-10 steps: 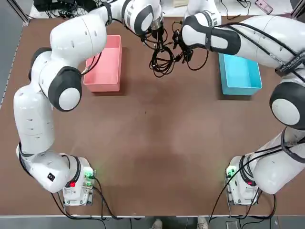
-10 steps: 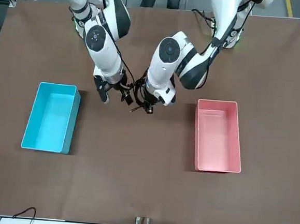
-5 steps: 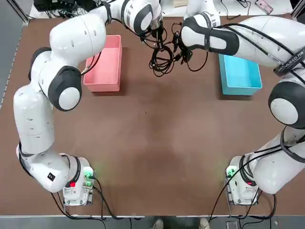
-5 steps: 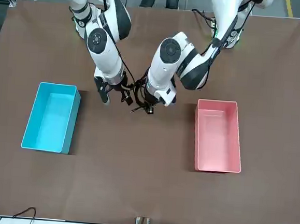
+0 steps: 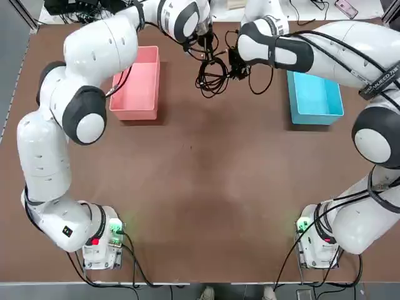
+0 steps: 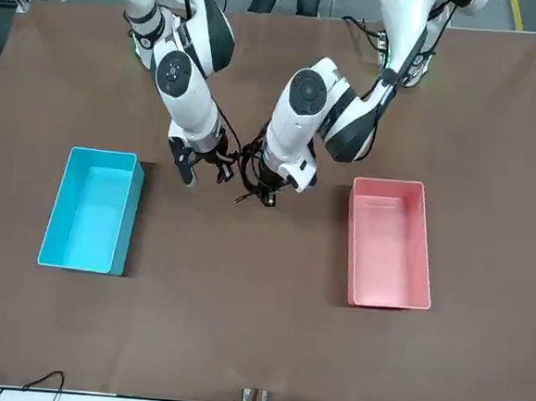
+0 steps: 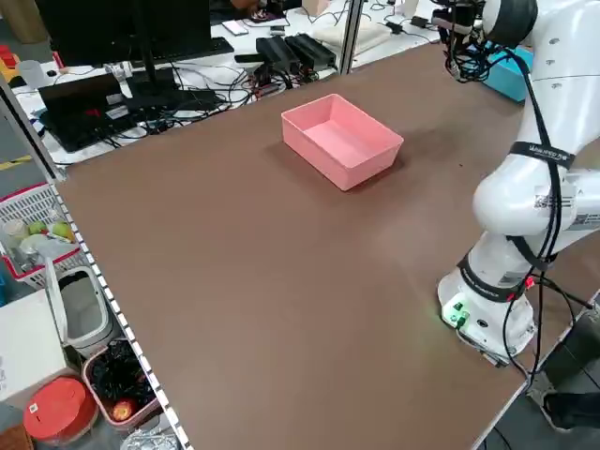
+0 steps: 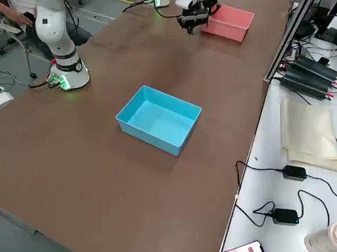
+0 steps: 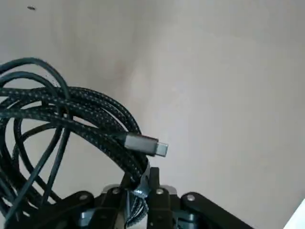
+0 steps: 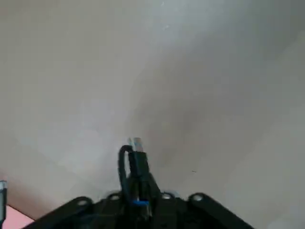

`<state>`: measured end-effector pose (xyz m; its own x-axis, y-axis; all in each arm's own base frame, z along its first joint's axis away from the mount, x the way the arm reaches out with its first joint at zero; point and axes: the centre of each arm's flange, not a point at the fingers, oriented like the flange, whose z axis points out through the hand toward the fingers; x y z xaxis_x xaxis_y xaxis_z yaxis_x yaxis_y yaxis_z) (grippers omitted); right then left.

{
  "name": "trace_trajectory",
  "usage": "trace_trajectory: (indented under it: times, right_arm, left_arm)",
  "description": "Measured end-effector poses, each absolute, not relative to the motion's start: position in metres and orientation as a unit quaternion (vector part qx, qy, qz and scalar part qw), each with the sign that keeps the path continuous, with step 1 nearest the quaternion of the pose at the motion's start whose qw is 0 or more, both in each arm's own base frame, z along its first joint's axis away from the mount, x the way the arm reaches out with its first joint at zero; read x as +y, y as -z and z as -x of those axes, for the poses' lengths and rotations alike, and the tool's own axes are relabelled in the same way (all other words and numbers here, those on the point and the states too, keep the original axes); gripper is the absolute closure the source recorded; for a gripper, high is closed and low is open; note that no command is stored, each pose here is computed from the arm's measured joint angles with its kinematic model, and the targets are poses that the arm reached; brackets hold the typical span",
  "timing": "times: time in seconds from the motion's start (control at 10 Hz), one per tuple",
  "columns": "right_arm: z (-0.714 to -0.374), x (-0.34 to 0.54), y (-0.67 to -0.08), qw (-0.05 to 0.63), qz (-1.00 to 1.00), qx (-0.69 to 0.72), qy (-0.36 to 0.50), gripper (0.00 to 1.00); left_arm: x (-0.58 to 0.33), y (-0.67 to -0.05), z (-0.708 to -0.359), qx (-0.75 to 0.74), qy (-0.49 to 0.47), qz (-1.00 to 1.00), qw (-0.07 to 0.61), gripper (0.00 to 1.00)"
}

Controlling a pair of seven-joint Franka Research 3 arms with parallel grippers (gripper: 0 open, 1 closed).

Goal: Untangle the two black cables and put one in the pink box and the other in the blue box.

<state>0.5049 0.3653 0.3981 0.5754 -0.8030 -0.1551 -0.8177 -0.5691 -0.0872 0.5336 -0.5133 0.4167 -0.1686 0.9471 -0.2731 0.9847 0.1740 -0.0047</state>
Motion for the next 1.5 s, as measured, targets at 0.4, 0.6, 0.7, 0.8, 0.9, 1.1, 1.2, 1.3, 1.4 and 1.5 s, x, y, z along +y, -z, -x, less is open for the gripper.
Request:
trace_trajectory:
  times: [0.4,0.6,0.7,0.8,0.9,1.1,1.2,1.3,1.4,1.5]
  right_arm:
    - [-0.507,0.360,-0.404,0.058,0.884,0.459,-0.061,0.93]
    - [-0.517,0.348,-0.422,0.045,0.883,0.461,-0.072,0.93]
    - [-0.524,0.339,-0.434,0.041,0.884,0.460,-0.077,0.93]
    - [-0.532,0.326,-0.446,0.037,0.884,0.458,-0.081,0.93]
    - [-0.539,0.312,-0.456,0.032,0.889,0.449,-0.088,0.93]
    - [-0.548,0.279,-0.474,0.026,0.903,0.417,-0.101,0.93]
    - [-0.551,0.255,-0.481,0.020,0.911,0.397,-0.111,0.93]
    - [-0.558,0.223,-0.485,0.015,0.919,0.376,-0.118,0.93]
    - [-0.566,0.188,-0.488,0.009,0.927,0.356,-0.116,0.93]
    - [-0.574,0.150,-0.490,-0.001,0.935,0.336,-0.111,0.93]
  left_arm:
    - [-0.511,-0.418,-0.535,0.760,0.090,-0.635,0.105,0.84]
    - [-0.509,-0.418,-0.537,0.762,0.089,-0.633,0.104,0.84]
    - [-0.508,-0.417,-0.538,0.763,0.089,-0.632,0.103,0.84]
    - [-0.506,-0.416,-0.539,0.763,0.088,-0.632,0.100,0.84]
    - [-0.505,-0.413,-0.539,0.764,0.088,-0.632,0.096,0.84]
    - [-0.496,-0.402,-0.546,0.767,0.084,-0.631,0.084,0.84]
    - [-0.479,-0.396,-0.558,0.762,0.081,-0.639,0.071,0.84]
    - [-0.458,-0.392,-0.572,0.753,0.078,-0.650,0.060,0.84]
    - [-0.439,-0.391,-0.584,0.745,0.076,-0.660,0.052,0.84]
    - [-0.417,-0.388,-0.596,0.738,0.076,-0.669,0.039,0.84]
